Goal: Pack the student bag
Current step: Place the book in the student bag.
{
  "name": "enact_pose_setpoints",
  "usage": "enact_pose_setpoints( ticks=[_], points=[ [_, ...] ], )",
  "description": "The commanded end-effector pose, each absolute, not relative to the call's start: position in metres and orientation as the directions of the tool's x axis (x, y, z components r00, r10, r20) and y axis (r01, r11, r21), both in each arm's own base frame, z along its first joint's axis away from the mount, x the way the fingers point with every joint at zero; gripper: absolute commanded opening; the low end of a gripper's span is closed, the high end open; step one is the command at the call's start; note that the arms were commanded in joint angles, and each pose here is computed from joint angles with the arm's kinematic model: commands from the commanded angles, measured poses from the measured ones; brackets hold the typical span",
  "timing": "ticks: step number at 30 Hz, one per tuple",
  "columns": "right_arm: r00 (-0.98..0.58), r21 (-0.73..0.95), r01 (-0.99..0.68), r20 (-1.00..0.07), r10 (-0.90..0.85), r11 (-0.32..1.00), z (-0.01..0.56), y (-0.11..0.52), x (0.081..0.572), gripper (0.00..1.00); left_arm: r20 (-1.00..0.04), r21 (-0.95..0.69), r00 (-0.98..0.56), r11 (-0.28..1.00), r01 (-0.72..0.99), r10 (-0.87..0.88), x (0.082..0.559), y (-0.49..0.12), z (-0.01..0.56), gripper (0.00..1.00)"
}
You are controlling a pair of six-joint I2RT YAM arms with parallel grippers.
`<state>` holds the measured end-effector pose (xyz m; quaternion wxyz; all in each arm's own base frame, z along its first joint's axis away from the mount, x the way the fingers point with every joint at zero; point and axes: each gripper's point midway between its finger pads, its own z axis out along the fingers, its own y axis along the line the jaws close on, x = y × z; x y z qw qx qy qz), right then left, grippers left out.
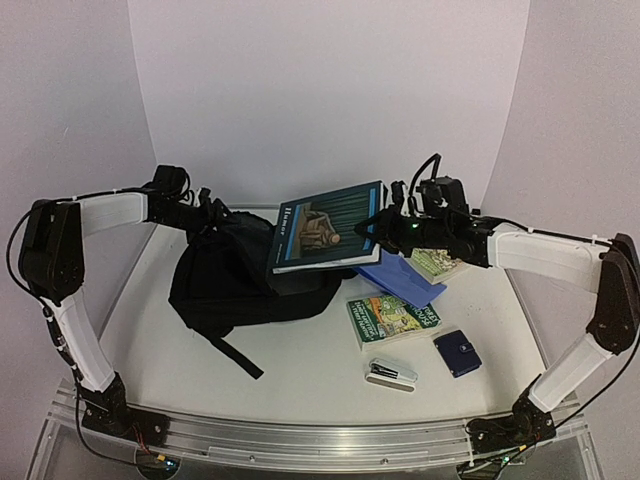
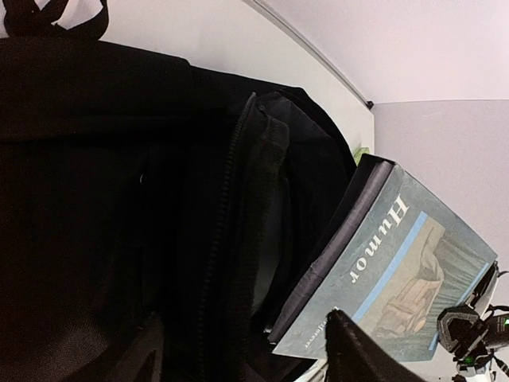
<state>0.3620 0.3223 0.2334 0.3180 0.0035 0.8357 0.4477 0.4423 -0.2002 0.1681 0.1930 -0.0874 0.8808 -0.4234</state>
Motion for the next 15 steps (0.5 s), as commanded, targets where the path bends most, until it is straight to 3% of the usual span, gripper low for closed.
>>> enact_pose_setpoints(
  ticks=[1, 4, 6, 10, 15],
  points=[
    [-0.787, 0.771, -0.323, -0.541, 0.297, 0.549, 0.259, 0.333, 0.367, 0.12, -0.287, -0.789, -0.907, 0.612, 0.042, -0.308, 0.444, -0.203, 0.177, 0.4],
    [-0.797, 0.771, -0.301, -0.527, 0.297, 0.562, 0.252, 0.332, 0.368, 0.12, -0.309, -0.808, -0.901, 0.583, 0.081, -0.304, 0.442, -0.207, 0.19, 0.09],
    [-0.802, 0.769, -0.288, -0.519, 0.295, 0.57, 0.248, 0.332, 0.368, 0.12, -0.35, -0.811, -0.887, 0.571, 0.125, -0.303, 0.441, -0.208, 0.208, 0.0],
    [-0.813, 0.766, -0.27, -0.505, 0.288, 0.583, 0.241, 0.33, 0.367, 0.12, -0.469, -0.812, -0.83, 0.515, 0.273, -0.3, 0.426, -0.211, 0.261, 0.0],
    [-0.838, 0.777, -0.248, -0.472, 0.275, 0.578, 0.23, 0.334, 0.366, 0.12, -0.519, -0.813, -0.815, 0.443, 0.378, -0.257, 0.406, -0.218, 0.293, 0.0]
  ],
)
